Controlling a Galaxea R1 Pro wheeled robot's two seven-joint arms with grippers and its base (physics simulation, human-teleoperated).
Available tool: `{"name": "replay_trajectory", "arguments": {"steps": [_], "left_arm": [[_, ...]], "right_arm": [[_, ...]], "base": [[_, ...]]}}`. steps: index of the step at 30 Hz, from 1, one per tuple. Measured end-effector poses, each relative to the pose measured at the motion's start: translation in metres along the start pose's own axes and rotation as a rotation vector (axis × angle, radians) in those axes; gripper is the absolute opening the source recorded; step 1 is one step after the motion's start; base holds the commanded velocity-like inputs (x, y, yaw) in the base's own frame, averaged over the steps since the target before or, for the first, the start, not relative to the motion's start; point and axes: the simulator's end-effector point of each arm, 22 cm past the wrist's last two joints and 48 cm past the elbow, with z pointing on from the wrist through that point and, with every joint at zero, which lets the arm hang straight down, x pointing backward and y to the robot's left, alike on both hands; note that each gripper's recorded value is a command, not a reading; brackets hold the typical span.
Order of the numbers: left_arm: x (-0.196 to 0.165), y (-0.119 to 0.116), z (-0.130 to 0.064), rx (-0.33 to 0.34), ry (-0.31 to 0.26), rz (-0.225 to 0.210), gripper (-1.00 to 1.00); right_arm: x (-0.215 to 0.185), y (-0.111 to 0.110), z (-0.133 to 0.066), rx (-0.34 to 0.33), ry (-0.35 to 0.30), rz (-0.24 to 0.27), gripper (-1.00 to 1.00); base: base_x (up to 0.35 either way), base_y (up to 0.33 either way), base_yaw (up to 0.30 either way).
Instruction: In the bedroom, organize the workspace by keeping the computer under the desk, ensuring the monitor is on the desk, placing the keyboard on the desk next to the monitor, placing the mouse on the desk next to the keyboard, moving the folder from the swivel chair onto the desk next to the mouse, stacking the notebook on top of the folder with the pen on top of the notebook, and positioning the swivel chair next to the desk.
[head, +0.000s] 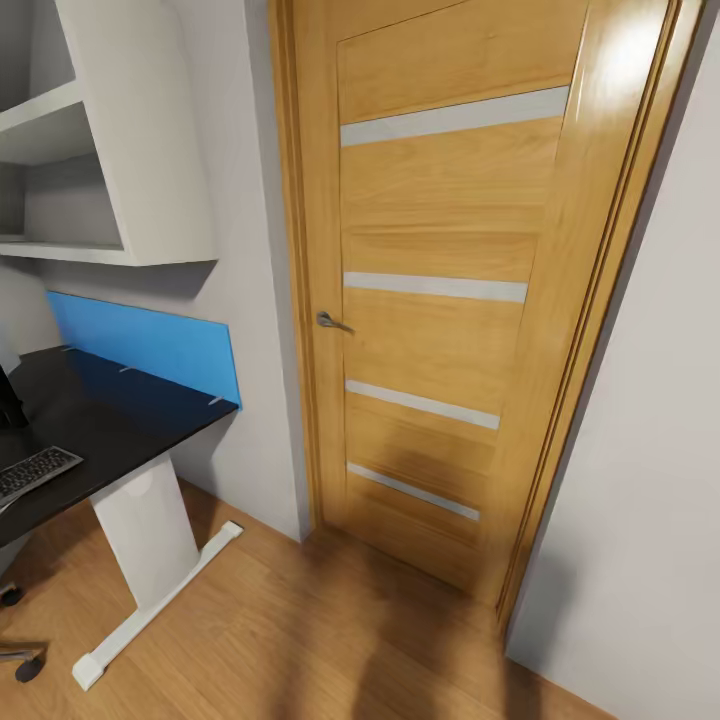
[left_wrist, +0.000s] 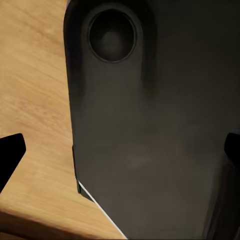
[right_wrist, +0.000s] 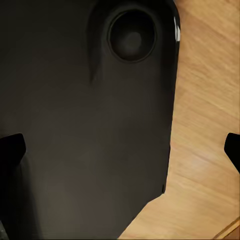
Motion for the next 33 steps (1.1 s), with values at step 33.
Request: {"name": "replay_trajectory", "arguments": {"steps": [33], "left_arm": [[-0.010,-0.032,-0.043,0.043,-0.021,0.003,1.00]], "right_arm": [[-0.018,0.030,-0.043,-0.040,-0.037,0.011,1.00]], "base": [[0.000,0.000,0.000]]}}
